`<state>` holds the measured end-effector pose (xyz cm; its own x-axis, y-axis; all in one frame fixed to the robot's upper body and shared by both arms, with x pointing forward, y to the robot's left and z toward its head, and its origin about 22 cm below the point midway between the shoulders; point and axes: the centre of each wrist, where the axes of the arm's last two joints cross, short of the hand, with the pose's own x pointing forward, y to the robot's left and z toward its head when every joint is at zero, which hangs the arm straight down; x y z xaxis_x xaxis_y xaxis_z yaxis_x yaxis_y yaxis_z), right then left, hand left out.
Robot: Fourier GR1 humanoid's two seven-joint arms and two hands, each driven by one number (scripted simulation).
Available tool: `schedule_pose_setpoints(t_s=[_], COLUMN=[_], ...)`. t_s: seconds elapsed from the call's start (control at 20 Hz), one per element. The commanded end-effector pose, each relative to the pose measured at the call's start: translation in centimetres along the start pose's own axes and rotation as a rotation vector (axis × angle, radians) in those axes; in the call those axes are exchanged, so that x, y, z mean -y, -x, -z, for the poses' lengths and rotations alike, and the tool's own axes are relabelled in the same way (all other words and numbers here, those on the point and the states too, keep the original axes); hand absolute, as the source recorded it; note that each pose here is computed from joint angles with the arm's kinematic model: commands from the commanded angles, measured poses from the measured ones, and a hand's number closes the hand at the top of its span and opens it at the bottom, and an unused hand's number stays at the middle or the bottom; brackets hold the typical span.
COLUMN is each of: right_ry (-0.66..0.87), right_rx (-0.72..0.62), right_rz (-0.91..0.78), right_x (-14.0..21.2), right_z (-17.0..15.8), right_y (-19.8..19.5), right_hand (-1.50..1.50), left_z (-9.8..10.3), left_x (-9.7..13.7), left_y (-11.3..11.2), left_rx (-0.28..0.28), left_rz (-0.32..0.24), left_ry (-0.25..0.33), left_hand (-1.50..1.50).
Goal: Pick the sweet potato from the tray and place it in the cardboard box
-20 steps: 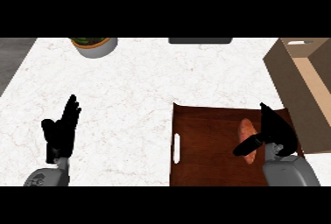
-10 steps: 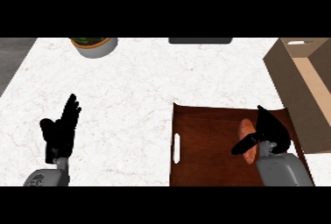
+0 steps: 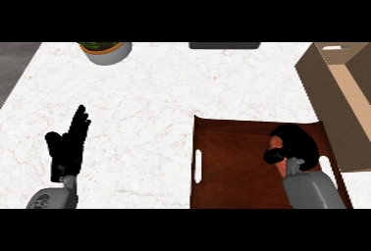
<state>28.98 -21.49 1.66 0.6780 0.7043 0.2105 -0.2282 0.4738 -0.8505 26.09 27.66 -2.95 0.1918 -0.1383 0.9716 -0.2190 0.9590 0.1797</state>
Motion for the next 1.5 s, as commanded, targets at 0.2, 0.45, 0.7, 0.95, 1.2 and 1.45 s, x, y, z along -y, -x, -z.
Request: schedule_pose_setpoints(t_s=[0.2, 0.45, 0.7, 0.95, 1.2, 1.45], right_ry=[0.087, 0.157, 0.253, 0.368, 0.52, 0.663], right_rx=[0.034, -0.23, -0.278, -0.218, -0.168, -0.188], right_rz=[-0.043, 0.106, 0.1, 0.084, 0.089, 0.159], right_x=[-0.8, 2.2, 3.9, 6.6, 10.1, 14.7], right_z=[1.3, 2.5, 1.5, 2.2, -1.2, -3.8], right_y=[-0.3, -9.7, -15.3, -17.5, -21.2, -23.1], right_hand=[1.5, 1.5, 1.5, 1.5, 1.5, 1.5], left_z=[0.7, 0.3, 0.9, 0.2, 1.2, -1.1], left_x=[-0.9, 1.8, 0.2, 1.6, 0.5, 0.9], left_y=[-1.0, -1.3, -1.6, -1.3, -0.4, 0.5], left_rx=[0.002, 0.031, 0.033, 0.02, 0.005, 0.007], left_rz=[0.014, -0.01, 0.009, -0.002, -0.007, 0.003], left_ry=[-0.025, 0.045, 0.045, 0.026, 0.021, 0.038], left_hand=[0.0, 0.0, 0.0, 0.0, 0.0, 0.0])
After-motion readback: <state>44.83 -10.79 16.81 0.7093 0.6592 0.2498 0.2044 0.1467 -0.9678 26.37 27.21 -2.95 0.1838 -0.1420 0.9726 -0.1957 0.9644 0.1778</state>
